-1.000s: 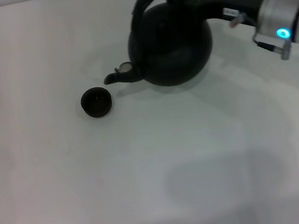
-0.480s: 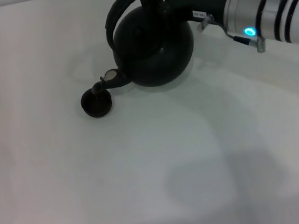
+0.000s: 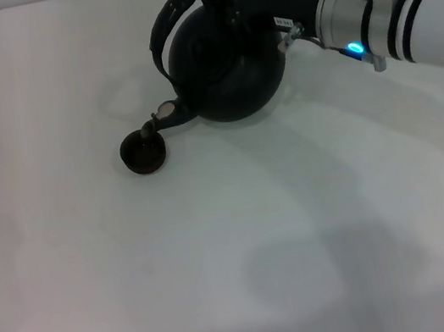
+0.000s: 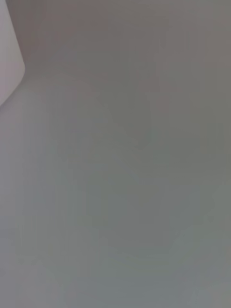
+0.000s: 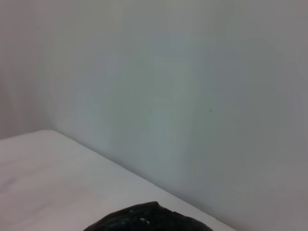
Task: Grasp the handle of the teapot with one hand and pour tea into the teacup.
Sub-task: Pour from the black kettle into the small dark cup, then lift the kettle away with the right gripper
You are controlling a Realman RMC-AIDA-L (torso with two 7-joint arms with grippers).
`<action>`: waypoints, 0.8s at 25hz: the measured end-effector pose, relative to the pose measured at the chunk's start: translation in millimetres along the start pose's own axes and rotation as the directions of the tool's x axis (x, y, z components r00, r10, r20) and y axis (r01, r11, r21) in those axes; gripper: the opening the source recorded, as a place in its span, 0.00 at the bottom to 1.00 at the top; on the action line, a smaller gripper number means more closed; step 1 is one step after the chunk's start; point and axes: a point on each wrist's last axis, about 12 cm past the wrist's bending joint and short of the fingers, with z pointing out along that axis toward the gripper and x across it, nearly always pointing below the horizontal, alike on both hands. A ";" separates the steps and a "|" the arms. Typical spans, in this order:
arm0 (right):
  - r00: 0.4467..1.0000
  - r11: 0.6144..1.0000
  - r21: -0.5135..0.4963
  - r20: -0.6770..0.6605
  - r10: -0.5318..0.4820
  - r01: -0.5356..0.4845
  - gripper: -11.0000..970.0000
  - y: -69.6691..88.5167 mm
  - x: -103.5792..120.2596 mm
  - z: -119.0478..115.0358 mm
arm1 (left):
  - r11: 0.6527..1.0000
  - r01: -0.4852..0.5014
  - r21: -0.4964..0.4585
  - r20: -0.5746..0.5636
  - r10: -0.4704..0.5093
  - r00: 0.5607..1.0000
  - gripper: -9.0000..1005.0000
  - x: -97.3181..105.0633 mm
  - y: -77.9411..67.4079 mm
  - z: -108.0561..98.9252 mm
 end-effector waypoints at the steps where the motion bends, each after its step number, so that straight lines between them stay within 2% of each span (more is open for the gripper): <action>1: 1.000 1.000 -0.001 0.000 -0.011 0.011 0.25 0.5 -0.6 0.1 | 1.000 0.000 0.000 0.000 0.000 1.000 0.87 0.0 0.0 0.0; 10: 0.992 0.991 -0.018 0.001 -0.129 0.129 0.24 12.4 -5.9 2.2 | 1.000 0.000 -0.001 -0.001 0.000 1.000 0.87 0.2 0.1 -0.2; 20: 0.979 0.979 -0.007 0.007 -0.205 0.205 0.23 18.2 -10.4 3.9 | 1.000 0.001 -0.002 0.000 -0.001 1.000 0.87 0.0 0.5 -0.5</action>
